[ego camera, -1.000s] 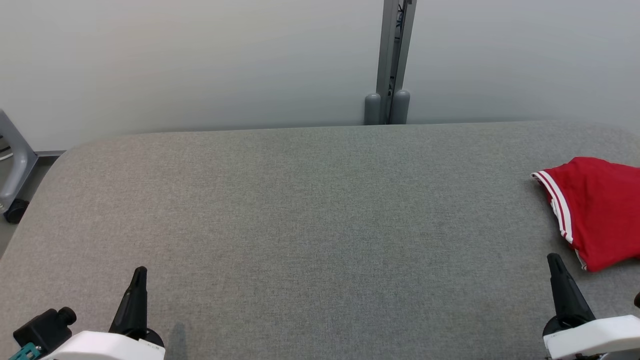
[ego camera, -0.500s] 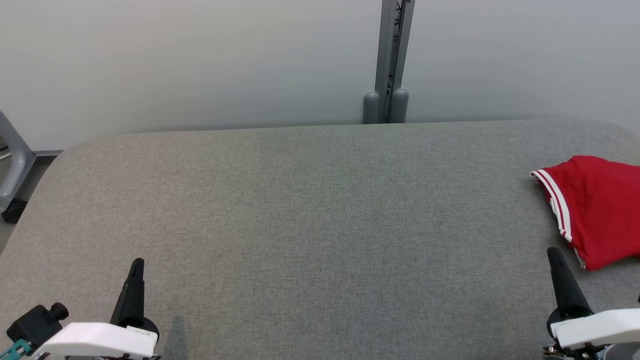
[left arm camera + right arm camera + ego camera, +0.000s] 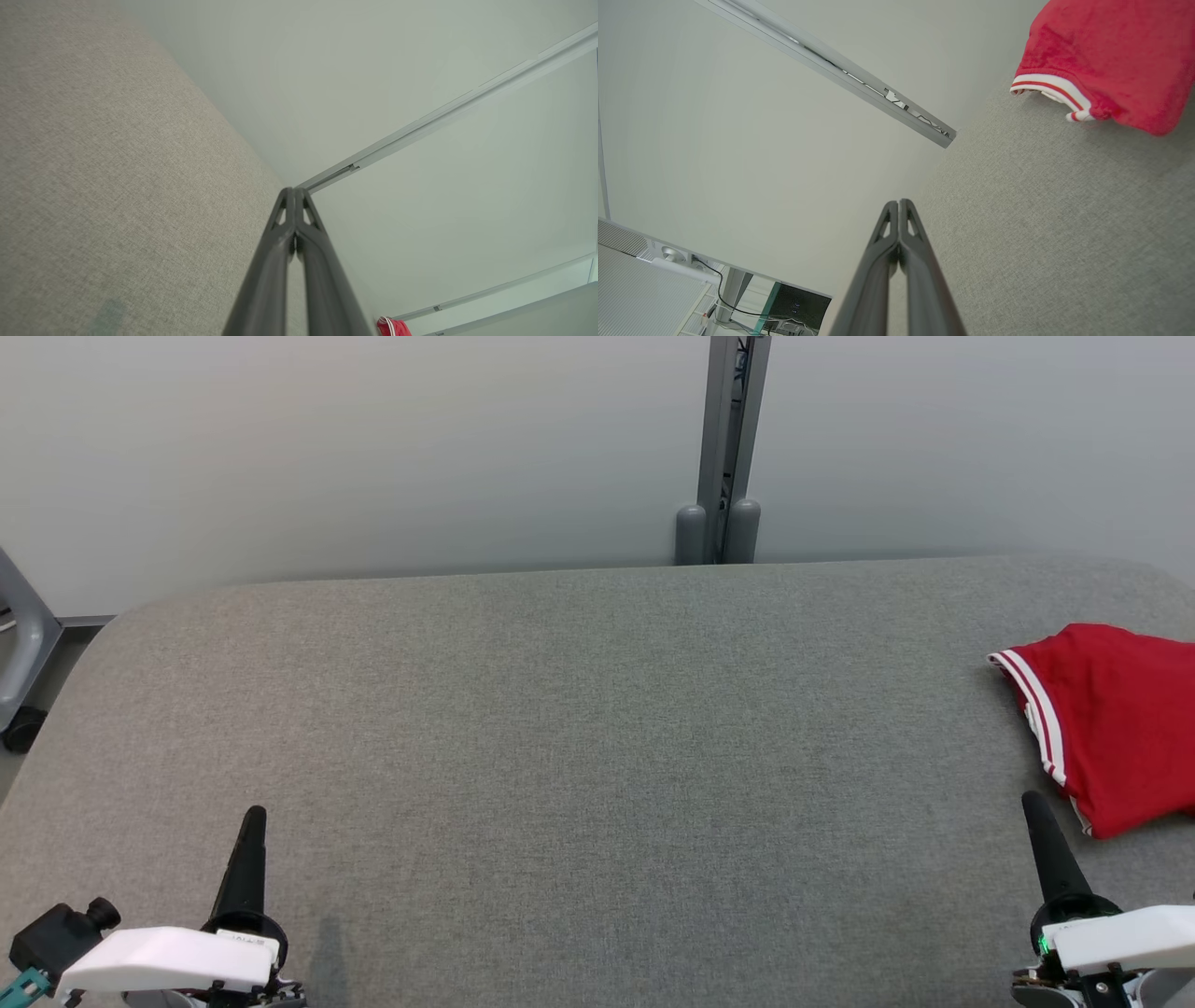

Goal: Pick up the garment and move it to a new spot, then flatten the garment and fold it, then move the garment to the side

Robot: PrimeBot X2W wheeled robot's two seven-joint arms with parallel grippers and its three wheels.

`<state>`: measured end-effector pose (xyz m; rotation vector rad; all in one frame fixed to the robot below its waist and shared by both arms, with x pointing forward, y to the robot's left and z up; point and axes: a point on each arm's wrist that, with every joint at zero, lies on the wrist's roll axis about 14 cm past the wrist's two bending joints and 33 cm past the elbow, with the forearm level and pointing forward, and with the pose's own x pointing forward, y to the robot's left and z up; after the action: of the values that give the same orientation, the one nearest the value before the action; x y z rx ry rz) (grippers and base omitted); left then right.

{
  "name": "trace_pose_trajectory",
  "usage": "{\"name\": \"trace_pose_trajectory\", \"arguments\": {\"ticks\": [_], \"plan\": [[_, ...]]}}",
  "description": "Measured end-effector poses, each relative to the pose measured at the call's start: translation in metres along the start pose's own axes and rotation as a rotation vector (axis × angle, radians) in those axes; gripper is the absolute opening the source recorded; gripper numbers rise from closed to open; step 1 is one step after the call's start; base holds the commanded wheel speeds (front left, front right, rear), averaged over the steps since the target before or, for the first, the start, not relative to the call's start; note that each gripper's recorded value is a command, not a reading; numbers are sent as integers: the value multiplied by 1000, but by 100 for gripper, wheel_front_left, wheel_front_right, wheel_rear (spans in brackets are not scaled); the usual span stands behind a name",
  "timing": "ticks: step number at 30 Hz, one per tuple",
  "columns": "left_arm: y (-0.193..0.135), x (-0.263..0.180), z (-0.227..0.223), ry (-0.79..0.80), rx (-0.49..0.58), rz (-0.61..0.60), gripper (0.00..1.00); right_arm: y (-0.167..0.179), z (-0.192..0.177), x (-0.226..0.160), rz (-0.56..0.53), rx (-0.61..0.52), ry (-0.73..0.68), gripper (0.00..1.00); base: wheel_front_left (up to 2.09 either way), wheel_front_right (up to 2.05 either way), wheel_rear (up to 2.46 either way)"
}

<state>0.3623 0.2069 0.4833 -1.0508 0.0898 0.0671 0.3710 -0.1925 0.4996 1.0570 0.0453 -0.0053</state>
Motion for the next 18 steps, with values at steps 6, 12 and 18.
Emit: {"name": "trace_pose_trajectory", "arguments": {"ticks": [6, 12, 18], "plan": [[-2, 3, 0, -2, -65, -7, 0, 0, 1, 2, 1, 62, -6, 0, 0, 0, 0], [-4, 5, 1, -3, -122, -12, 0, 0, 2, 4, 1, 120, -7, 0, 0, 0, 0], [-7, 8, 2, -5, -176, -23, 0, 1, 3, 6, 6, 176, -10, 0, 0, 0, 0]]}}
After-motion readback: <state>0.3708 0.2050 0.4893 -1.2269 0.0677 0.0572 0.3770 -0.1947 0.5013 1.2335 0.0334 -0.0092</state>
